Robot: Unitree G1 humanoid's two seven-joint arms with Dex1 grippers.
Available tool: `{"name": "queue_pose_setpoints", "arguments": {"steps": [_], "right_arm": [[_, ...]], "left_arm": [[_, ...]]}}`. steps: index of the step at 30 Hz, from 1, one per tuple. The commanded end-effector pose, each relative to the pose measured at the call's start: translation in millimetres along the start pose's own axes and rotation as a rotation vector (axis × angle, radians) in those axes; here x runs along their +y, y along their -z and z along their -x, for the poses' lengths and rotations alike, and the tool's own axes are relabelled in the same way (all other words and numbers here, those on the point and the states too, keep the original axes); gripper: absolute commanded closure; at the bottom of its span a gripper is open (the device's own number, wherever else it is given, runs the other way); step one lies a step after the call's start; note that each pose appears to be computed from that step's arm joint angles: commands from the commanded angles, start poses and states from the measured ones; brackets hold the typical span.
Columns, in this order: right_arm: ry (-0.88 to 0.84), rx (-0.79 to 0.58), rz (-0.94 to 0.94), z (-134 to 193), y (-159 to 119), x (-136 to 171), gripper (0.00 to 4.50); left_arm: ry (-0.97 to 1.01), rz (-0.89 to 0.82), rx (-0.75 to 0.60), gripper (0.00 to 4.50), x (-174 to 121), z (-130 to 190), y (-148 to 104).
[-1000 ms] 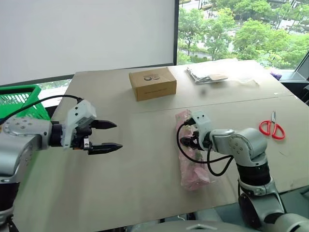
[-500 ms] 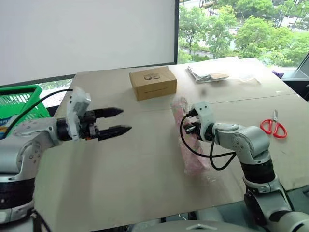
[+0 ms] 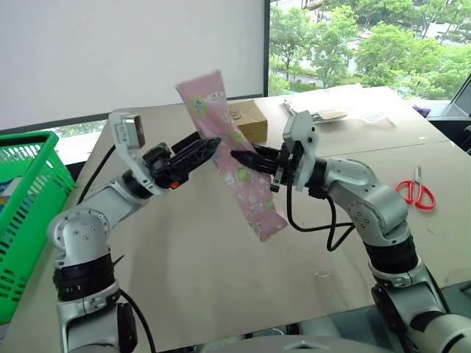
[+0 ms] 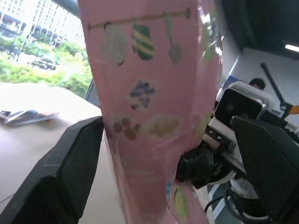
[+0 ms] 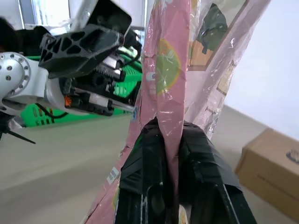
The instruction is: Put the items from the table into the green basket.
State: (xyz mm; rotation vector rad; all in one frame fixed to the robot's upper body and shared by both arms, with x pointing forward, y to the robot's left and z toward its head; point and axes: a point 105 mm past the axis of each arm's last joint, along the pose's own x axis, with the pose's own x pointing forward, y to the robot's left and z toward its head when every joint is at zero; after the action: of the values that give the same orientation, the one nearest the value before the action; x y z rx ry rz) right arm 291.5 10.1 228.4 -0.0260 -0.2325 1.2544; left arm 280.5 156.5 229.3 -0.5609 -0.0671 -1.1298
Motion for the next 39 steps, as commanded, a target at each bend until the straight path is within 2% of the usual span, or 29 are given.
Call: {"name": "queue_pose_setpoints", "arguments": {"steps": [1, 5, 17, 18, 19, 27, 28, 31, 34, 36, 39], "right_arm": [[0.084, -0.161, 0.057, -5, -39, -21, 4.46], [0.065, -0.229, 0.031, -8, -51, -20, 4.46], [-0.004, -0.250, 0.036, -24, -54, 0, 4.46], [-0.006, -0.254, 0.034, -25, -55, 1, 4.50], [-0.011, -0.257, 0.035, -26, -56, 2, 4.50], [-0.031, -0.262, 0.028, -30, -56, 9, 4.50], [-0.033, -0.261, 0.027, -30, -56, 10, 4.50], [-0.055, -0.249, 0.004, -31, -53, 12, 4.50], [-0.086, -0.211, -0.007, -29, -47, 15, 3.18], [-0.056, -0.189, -0.002, -27, -44, 10, 2.49], [-0.023, -0.163, -0.003, -19, -40, 0, 1.00]], "left_arm": [[0.068, 0.002, 0.078, 0.00, -19, -2, 12], [0.072, 0.018, 0.129, 0.00, -20, -4, 21], [0.084, 0.035, 0.183, 0.00, -14, -16, 32], [0.092, 0.040, 0.188, 0.54, -15, -16, 33], [0.097, 0.041, 0.194, 0.78, -16, -16, 34], [0.063, 0.017, 0.228, 4.27, -7, -16, 41], [0.060, 0.014, 0.233, 4.48, -6, -16, 42], [0.057, 0.009, 0.233, 4.48, -5, -16, 43], [0.045, -0.003, 0.227, 4.50, -2, -16, 42], [0.010, -0.039, 0.217, 4.50, 3, -15, 39], [-0.033, -0.091, 0.205, 4.50, 10, -12, 34]]}}
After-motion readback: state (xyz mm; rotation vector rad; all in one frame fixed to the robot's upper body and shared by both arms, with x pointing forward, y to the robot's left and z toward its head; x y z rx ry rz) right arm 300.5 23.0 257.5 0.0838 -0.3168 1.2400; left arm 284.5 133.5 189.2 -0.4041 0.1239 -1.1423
